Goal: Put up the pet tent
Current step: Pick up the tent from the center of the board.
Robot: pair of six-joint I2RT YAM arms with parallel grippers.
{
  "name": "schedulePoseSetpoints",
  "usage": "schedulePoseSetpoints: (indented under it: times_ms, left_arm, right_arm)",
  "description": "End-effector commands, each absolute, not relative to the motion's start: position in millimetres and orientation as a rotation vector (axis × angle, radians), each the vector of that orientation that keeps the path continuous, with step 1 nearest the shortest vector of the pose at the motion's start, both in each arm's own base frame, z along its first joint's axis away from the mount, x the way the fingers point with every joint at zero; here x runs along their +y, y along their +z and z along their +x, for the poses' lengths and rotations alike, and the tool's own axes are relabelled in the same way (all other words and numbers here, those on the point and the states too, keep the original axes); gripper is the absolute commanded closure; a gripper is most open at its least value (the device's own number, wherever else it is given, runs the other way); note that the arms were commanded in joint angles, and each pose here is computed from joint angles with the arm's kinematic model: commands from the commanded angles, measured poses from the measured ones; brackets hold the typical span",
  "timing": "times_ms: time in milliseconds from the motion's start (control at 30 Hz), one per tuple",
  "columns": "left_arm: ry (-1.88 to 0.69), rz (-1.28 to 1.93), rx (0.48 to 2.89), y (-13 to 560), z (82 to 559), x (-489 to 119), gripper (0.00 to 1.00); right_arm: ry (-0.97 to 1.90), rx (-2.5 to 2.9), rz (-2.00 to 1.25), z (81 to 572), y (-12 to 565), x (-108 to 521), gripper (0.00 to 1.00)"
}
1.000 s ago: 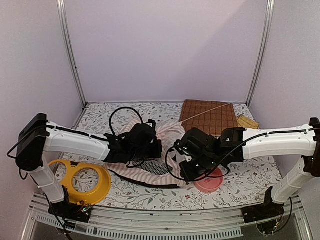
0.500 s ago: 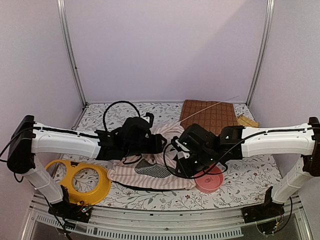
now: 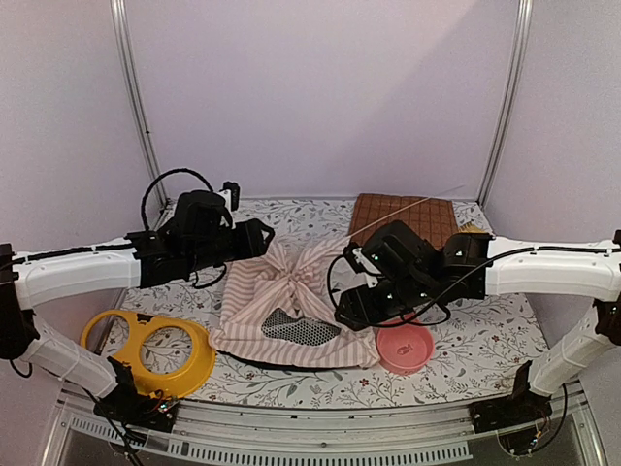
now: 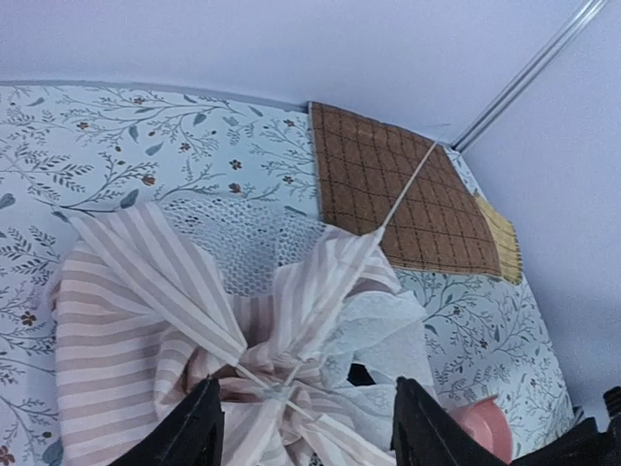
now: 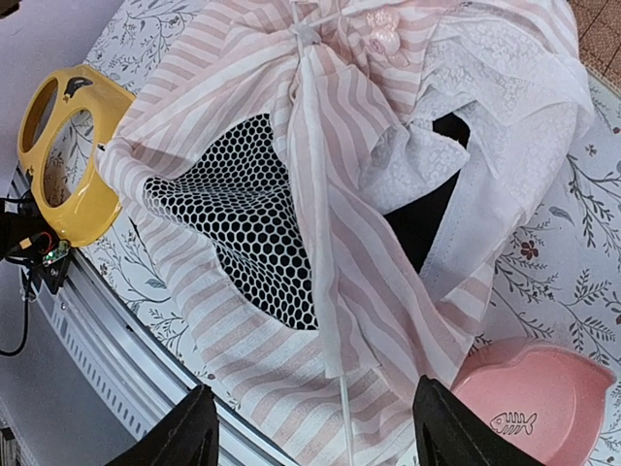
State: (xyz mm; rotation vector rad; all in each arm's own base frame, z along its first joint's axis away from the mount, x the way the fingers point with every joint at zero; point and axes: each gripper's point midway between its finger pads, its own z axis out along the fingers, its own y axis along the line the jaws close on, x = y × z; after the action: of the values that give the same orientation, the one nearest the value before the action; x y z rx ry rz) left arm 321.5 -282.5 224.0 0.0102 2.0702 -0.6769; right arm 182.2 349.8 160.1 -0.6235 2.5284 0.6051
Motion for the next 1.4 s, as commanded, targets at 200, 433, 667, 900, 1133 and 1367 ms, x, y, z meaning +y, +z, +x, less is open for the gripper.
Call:
schedulePoseSetpoints:
  times_ms: [200,433,667,900,1133,1367]
  left_arm:
    - [-0.4,-0.063,2.156,187,389,-166,0.4]
    - [-0.365,-0.039,2.18,183,440,-150,0.38]
    - [-0.473,0.126,2.276,174,450,-183,0.38]
    - [-0.549,0.265,2.267,182,404,-231,0.4]
    - [-0.533,0.496,2.285,176,372,-292,0.43]
    - [-0.401,0.763,2.331,146,367,-362,0.4]
  right_arm:
    - [0.683,2.43,-0.669,209,189,383,0.26]
    - [0.58,2.459,-0.685,223,167,383,0.13]
    - [0.484,2.505,-0.697,239,134,384,0.09]
    - [0.57,2.42,-0.49,296,174,342,0.11]
    - [0.595,2.367,-0.375,338,196,302,0.11]
    - [0.577,2.354,-0.331,349,200,280,0.1]
